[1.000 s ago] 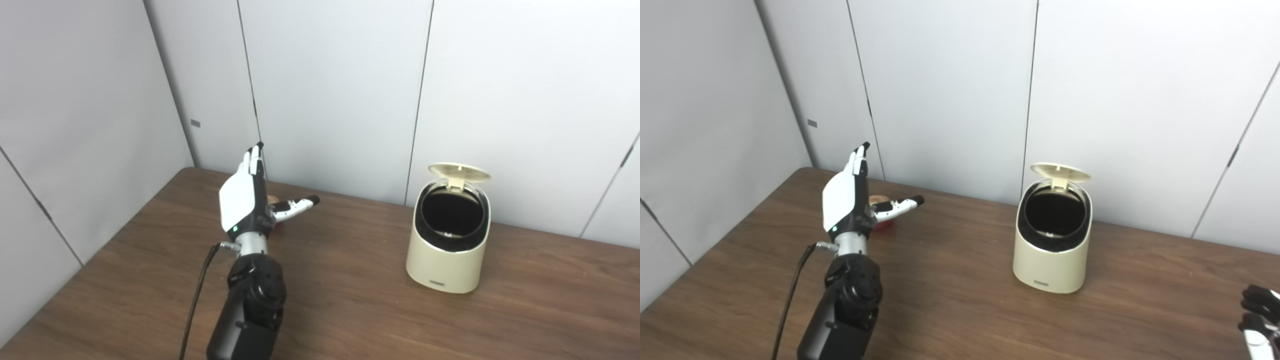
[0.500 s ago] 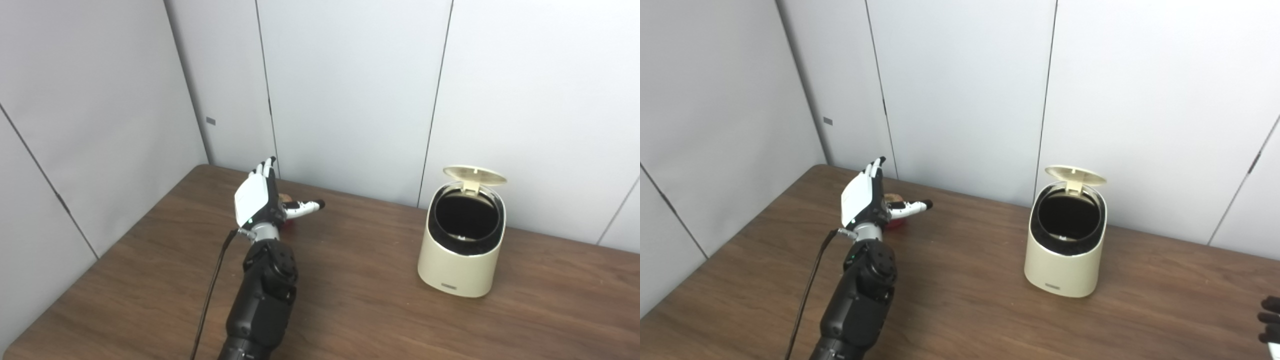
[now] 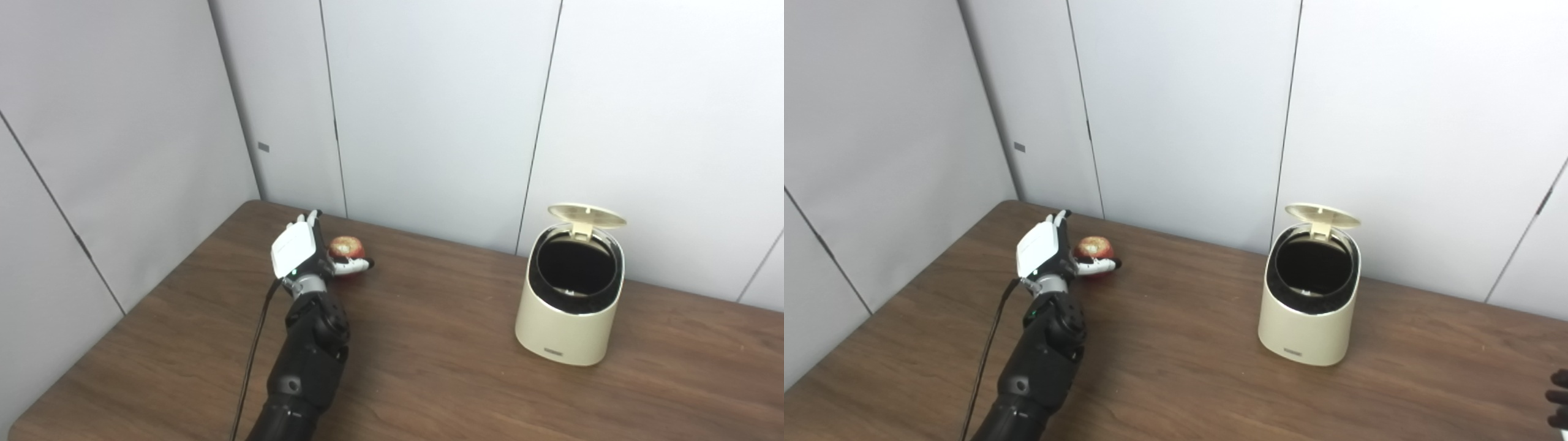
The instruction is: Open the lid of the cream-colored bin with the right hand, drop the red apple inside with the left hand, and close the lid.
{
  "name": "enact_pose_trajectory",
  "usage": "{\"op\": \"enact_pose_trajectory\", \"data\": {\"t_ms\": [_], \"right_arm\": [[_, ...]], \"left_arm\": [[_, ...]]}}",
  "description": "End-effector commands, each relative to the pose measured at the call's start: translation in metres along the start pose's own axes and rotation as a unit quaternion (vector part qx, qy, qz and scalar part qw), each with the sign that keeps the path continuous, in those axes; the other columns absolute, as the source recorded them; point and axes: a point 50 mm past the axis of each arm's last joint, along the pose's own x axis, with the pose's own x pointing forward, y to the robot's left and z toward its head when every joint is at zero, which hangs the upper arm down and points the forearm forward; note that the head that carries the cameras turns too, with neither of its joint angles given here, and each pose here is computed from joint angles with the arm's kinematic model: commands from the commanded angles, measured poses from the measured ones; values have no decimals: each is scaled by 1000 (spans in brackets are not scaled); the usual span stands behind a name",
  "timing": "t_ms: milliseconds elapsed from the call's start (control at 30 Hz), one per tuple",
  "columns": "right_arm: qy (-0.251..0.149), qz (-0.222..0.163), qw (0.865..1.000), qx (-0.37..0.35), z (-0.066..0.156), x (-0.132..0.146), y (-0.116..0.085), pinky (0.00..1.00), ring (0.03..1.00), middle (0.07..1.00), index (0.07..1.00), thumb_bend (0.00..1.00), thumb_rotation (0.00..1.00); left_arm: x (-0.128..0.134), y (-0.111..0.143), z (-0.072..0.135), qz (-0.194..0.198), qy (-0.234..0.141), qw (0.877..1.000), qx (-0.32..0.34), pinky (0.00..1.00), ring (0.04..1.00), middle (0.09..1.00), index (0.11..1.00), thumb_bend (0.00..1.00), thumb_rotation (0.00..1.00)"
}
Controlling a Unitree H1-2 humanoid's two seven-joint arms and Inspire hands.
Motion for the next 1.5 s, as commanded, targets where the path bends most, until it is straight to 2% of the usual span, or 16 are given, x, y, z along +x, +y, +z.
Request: {"op": "enact_pose_trajectory", "data": {"t_ms": [0,167,233,367,567,667,733,800,867,900,967,1000,1033,1067,1133,1467], "right_arm": [[-35,2,999,-5,11,9,2,400,578,629,596,691,787],[-42,4,999,-5,11,9,4,404,579,625,591,703,789],[-40,4,999,-8,11,9,4,403,582,627,594,726,800],[-39,3,999,-10,13,8,5,396,579,627,595,737,806],[-43,3,999,-9,13,7,4,391,572,619,586,753,810],[-42,4,999,-11,15,7,5,389,573,620,587,760,817],[-41,3,999,-10,15,7,5,385,569,617,584,778,820],[-42,2,999,-9,15,6,5,384,567,615,582,781,820],[-43,2,999,-9,14,6,6,385,565,614,581,786,822],[-43,2,999,-8,14,6,6,386,566,614,582,789,822],[-42,2,999,-8,15,5,7,384,565,614,580,787,819],[-40,2,999,-6,16,5,7,381,563,613,578,787,819],[-37,1,999,-5,16,5,7,378,560,611,576,794,815],[-35,2,999,-5,17,5,7,374,556,608,574,806,815],[-34,3,999,-8,17,5,8,371,555,607,574,807,817],[-30,3,1000,-5,18,4,8,361,548,602,569,833,811]], "left_arm": [[17,22,19,36,-27,999,8,912,973,953,904,1000,234],[17,18,9,0,-11,999,-32,821,926,934,928,998,135],[17,17,6,-6,-10,999,-33,760,895,914,918,1000,133],[18,16,-2,-39,-9,998,-39,712,876,911,924,984,137],[18,12,-15,-83,-13,995,-50,676,857,901,919,990,165],[17,10,-18,-94,-24,994,-47,708,861,897,910,999,172],[16,10,-18,-96,-28,994,-47,682,832,871,879,1000,192],[15,10,-17,-86,-33,995,-44,652,800,844,852,988,180],[15,9,-16,-69,-35,996,-52,577,725,790,807,945,153],[15,8,-15,-39,-32,996,-68,536,676,750,776,922,122],[14,5,-16,24,-33,995,-87,397,499,585,630,855,25],[15,4,-17,46,-34,995,-86,363,453,521,574,692,12],[15,2,-18,60,-37,994,-79,338,427,504,548,599,6],[16,1,-19,69,-38,994,-75,313,413,494,524,542,2],[17,0,-21,75,-39,994,-68,282,408,491,505,513,0],[16,-1,-28,62,-41,996,-50,325,446,537,455,501,0]]}}
